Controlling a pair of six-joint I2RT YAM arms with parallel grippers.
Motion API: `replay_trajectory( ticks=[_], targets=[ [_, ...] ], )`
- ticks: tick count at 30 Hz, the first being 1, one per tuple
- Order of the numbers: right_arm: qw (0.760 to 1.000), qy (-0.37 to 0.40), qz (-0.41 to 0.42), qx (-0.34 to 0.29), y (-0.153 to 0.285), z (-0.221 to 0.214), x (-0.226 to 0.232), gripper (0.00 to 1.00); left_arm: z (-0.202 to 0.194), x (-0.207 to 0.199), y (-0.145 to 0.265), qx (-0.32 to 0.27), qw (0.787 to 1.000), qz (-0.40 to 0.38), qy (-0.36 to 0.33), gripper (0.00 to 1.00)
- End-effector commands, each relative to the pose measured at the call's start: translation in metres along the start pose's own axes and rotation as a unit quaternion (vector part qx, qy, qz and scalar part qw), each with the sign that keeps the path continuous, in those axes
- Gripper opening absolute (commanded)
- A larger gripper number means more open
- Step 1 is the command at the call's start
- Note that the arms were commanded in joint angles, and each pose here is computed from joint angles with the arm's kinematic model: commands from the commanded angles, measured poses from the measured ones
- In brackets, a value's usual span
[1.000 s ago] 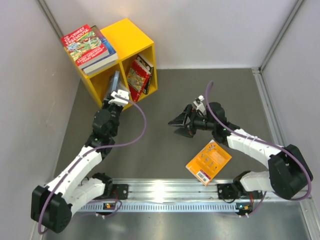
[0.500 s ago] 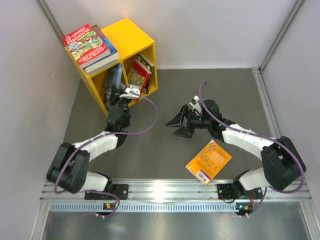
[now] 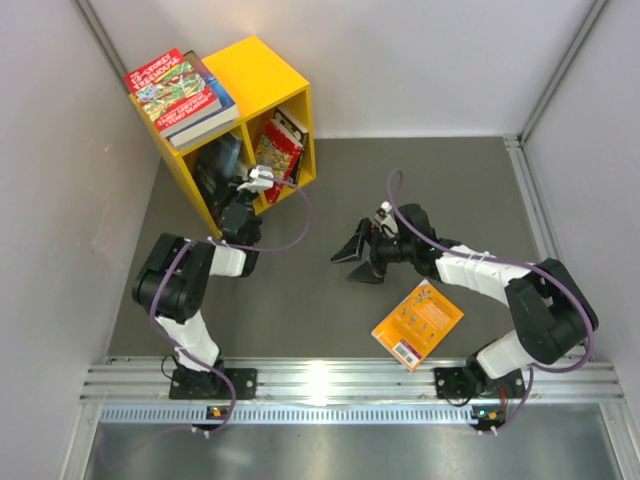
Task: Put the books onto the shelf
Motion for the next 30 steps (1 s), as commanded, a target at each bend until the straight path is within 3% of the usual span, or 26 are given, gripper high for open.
replay_trajectory(
  ticks=[1,7,14,18,19,22,24,26,30],
  targets=[
    [1.0,0.018,0.009,0.012,-0.004,-0.004,0.0,0.83,0.049,0.028,-0.014,-0.141,0.985,0.07,0.076,0.0],
    [1.0,0.016,0.009,0.016,-0.008,-0.004,-0.006,0.83,0.011,0.02,-0.001,-0.078,0.989,0.078,0.1,0.0],
    [1.0,0.016,0.012,0.018,-0.012,-0.003,-0.01,0.83,0.001,0.032,0.022,-0.046,0.988,0.098,0.107,0.14],
    [1.0,0.013,0.016,0.024,-0.019,-0.001,-0.014,0.83,-0.015,0.034,0.029,-0.013,0.99,0.113,0.085,0.32],
    [0.999,0.013,0.019,0.027,-0.02,-0.001,-0.014,0.83,-0.018,0.037,0.031,-0.001,0.988,0.126,0.086,0.47],
    [0.999,0.017,0.026,0.027,-0.023,0.003,-0.01,0.83,-0.022,0.042,0.04,0.006,0.986,0.132,0.097,0.76],
    [0.999,0.022,0.03,0.028,-0.023,0.005,-0.008,0.83,-0.022,0.044,0.042,0.007,0.986,0.135,0.102,0.86],
    [0.999,0.025,0.03,0.03,-0.023,0.004,-0.009,0.83,-0.021,0.049,0.044,0.011,0.984,0.145,0.106,0.95],
    [0.998,0.03,0.04,0.029,-0.021,0.0,-0.01,0.83,-0.015,0.056,0.049,0.006,0.983,0.15,0.107,0.96]
  ],
)
Point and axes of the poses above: each gripper's point midway between its finger pads, its own y axis back along the fingers, its own x axis along the line the jaws close on, z = x × y, the point moved 5 cm from there along y, back along the fingers, and after that the axes turned 9 degrees about y, right-handed, at the moved point
